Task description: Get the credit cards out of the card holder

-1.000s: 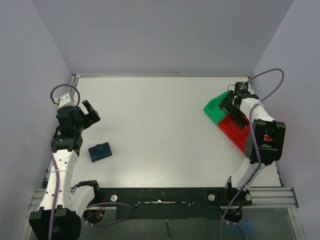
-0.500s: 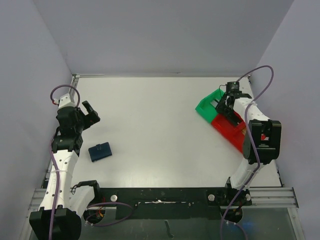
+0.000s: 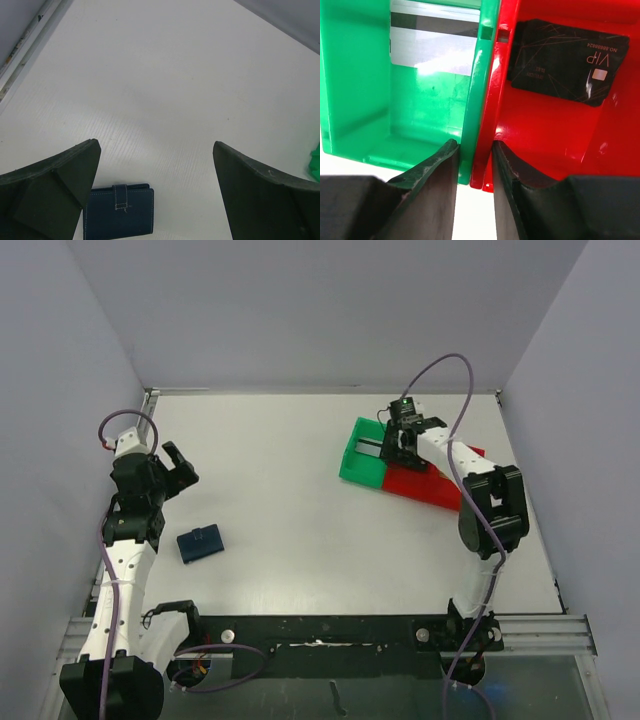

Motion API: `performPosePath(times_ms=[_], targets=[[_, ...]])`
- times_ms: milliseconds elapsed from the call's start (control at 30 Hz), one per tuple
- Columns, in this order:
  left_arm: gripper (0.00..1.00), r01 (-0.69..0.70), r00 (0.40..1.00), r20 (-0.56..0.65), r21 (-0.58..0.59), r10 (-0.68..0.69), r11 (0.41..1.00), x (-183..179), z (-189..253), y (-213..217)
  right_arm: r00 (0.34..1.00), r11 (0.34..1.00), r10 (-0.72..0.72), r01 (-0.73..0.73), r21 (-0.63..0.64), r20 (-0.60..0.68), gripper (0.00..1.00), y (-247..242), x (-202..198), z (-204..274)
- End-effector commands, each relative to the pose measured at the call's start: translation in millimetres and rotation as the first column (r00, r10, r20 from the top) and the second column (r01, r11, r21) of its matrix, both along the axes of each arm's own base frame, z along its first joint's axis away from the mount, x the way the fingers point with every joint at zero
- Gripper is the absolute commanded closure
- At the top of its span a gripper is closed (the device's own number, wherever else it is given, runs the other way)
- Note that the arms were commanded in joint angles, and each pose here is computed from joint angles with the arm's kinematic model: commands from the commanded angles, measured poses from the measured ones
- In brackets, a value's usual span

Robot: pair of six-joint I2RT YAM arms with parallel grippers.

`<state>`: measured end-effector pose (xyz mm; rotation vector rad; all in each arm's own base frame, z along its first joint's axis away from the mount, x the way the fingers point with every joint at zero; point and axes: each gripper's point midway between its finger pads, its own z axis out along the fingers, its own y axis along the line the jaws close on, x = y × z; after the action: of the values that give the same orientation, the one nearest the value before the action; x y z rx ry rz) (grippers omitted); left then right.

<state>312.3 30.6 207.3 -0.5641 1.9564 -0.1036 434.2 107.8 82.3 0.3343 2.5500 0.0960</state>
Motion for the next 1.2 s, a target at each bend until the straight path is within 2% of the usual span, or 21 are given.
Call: performPosePath(times_ms=[0,233,467,1167], targets=[[0.03,-0.016,0.996,0.083,0.018,0.015,1.0,5,21,6,0.991,0.992,0.119,-0.121,0.021,0.052,0.7,55,9,18],[0.03,-0.026,0.996,0.088,0.019,0.024,0.999,4,22,8,0.971,0.971,0.231,-0.234,0.048,0.06,0.7,123,0,20],[0.03,-0.031,0.996,0.089,0.016,0.03,0.999,3,22,9,0.964,0.962,0.261,-0.263,0.069,0.042,0.7,162,-12,14],[0.03,-0.051,0.995,0.085,0.01,0.05,0.999,2,20,13,0.969,0.969,0.235,-0.24,0.062,0.075,0.68,199,-41,29]])
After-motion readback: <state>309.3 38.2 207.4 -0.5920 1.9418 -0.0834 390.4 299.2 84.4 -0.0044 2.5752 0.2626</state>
